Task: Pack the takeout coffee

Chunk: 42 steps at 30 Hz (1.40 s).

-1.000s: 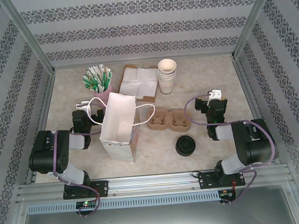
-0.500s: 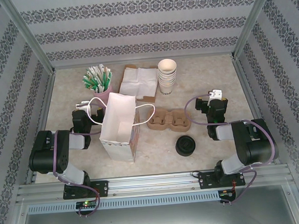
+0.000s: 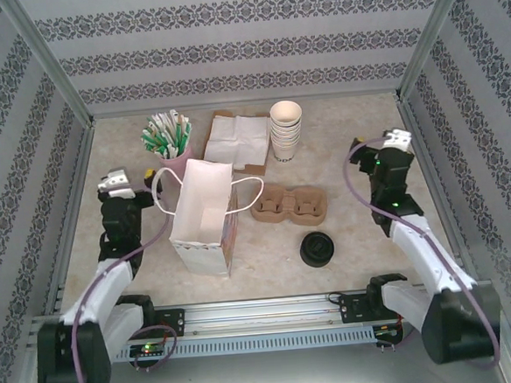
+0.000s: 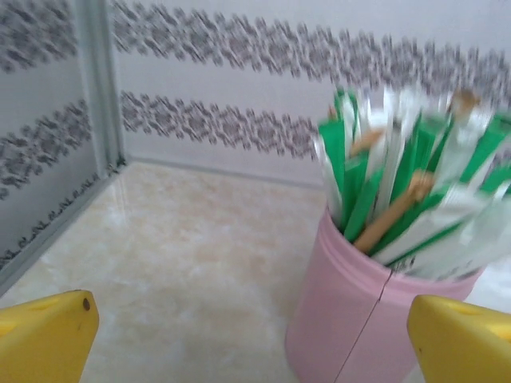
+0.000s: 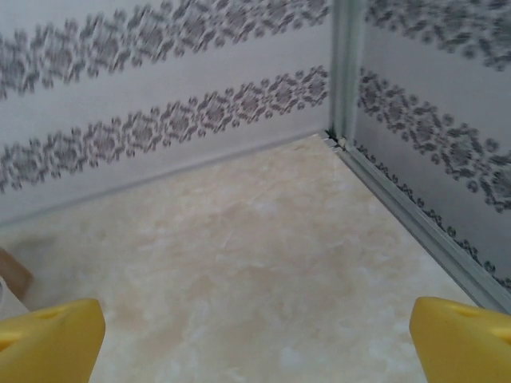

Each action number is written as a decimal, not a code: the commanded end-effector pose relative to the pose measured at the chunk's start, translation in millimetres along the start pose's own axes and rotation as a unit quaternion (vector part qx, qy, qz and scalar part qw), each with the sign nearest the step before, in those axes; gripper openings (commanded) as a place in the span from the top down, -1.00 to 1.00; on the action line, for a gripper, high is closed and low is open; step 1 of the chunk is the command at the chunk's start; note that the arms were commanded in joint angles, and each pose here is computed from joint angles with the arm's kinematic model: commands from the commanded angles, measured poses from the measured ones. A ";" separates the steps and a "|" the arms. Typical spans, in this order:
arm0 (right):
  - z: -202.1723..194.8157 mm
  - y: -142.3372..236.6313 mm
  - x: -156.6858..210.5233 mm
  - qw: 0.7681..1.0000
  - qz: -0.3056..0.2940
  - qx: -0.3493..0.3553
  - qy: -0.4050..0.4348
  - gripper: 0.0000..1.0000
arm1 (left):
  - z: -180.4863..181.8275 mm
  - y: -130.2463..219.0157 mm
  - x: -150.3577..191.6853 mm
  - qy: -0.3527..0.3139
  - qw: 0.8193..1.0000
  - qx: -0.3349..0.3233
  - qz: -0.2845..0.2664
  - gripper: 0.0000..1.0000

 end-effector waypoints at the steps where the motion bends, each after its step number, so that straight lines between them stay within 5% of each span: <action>1: -16.4 14.4 29.4 0.987 0.130 0.007 -0.095 -0.96 | 10.7 21.6 21.4 0.100 0.993 -0.035 0.050 -1.00; 7: -4.3 24.7 -9.6 0.961 0.193 -0.033 -0.197 -0.85 | -3.2 46.3 -7.1 0.186 0.980 0.040 0.060 -1.00; 11: 23.9 22.4 -35.7 0.940 0.247 -0.084 -0.221 -0.69 | -8.2 60.6 -39.4 0.218 0.971 0.034 0.090 -0.77; 18: 89.9 12.0 -60.9 0.938 0.269 -0.128 -0.178 0.01 | -18.7 67.6 -69.4 0.199 0.960 0.026 0.193 -0.45; 29: 166.0 -58.7 -49.0 0.917 0.315 -0.139 -0.204 0.23 | -21.7 79.1 -83.3 0.186 0.964 0.047 0.183 -0.28; 42: 189.6 -93.8 -28.2 0.912 0.327 -0.118 -0.219 0.39 | -22.4 77.4 -79.4 0.173 0.965 0.053 0.190 -0.22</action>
Point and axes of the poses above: each hand's point on the last joint's axis, 136 mm out from that joint toward the fingers, its own y axis back along the fingers, its own z axis along the line the jaws close on, x = y × z, the point moved 8 cm from there along y, back along the fingers
